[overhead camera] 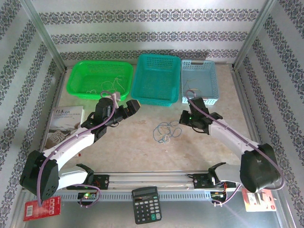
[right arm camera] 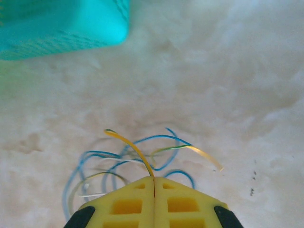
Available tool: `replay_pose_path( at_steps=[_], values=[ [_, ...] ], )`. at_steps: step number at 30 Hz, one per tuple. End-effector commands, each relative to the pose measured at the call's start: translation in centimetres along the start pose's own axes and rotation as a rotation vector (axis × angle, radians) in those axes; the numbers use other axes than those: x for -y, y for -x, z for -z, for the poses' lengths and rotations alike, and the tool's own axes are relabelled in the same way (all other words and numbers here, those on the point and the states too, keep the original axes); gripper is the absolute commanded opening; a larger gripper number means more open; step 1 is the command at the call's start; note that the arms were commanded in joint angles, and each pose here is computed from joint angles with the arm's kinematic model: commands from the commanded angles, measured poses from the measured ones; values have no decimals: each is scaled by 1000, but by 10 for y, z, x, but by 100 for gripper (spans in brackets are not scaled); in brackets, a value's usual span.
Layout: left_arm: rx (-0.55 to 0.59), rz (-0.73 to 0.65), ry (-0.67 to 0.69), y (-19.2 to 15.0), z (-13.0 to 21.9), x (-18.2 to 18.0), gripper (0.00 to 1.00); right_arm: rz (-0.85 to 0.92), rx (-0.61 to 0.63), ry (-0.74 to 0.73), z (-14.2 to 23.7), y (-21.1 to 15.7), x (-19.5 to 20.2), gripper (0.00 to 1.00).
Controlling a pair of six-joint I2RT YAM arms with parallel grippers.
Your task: Untangle the cables
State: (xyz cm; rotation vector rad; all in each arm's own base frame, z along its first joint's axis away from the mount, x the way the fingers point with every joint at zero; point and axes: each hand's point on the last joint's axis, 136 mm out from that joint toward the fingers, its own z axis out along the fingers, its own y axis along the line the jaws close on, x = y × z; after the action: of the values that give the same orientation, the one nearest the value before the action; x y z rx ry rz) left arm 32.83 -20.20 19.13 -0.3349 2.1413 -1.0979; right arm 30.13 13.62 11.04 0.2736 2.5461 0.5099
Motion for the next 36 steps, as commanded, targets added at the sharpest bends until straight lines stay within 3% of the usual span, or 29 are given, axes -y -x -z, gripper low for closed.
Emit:
replay_pose_path(
  at_steps=[1, 17, 26, 36],
  values=[
    [-7, -49, -57, 0, -2, 17, 100, 40, 19, 87, 20, 10, -24, 0],
    [-122, -258, -202, -34, -28, 44, 100, 108, 87, 441, 92, 31, -117, 0],
    [-112, -395, -288, -47, -38, 66, 92, 123, 72, 495, 102, 24, -137, 0],
    [-123, -446, -358, -58, -55, 88, 83, 139, 60, 512, 103, 16, -148, 0]
  ],
)
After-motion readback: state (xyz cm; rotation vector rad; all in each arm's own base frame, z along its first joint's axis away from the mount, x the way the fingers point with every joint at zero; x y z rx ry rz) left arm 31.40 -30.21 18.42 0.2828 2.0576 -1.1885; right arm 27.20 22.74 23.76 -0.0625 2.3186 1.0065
